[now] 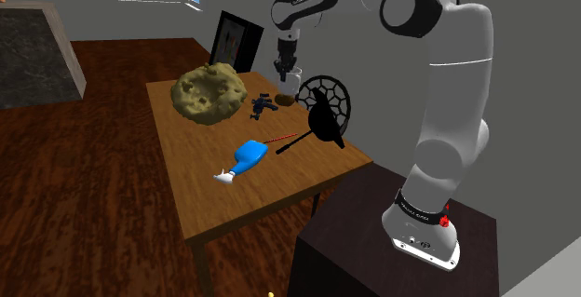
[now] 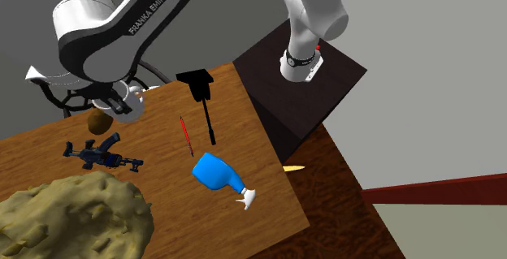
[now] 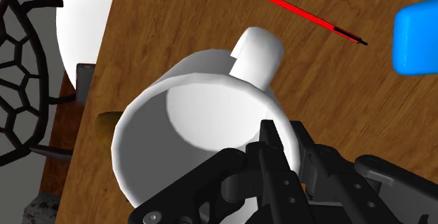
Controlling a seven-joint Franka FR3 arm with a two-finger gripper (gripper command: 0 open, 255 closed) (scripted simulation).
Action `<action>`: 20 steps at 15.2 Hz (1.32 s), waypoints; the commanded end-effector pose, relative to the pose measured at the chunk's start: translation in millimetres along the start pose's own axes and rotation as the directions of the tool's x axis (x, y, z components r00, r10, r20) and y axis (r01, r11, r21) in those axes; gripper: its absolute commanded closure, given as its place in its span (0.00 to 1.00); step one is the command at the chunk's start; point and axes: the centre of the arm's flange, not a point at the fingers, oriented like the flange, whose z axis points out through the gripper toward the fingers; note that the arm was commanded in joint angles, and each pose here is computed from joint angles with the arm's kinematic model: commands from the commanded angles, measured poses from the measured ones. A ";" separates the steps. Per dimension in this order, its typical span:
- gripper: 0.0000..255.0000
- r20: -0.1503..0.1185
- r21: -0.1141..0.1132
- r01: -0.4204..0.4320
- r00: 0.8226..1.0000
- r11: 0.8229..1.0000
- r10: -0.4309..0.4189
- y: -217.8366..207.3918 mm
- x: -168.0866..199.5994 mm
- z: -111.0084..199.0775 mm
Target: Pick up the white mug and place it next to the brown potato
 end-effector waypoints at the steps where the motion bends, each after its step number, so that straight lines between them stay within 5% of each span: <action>1: 1.00 -0.001 0.000 0.001 1.000 1.000 -0.001 22.8 16.5 0.1; 7: 1.00 -0.001 0.000 0.001 1.000 1.000 -0.001 89.1 62.2 1.4; 20: 1.00 -0.001 0.000 0.001 1.000 1.000 -0.001 88.5 60.7 70.0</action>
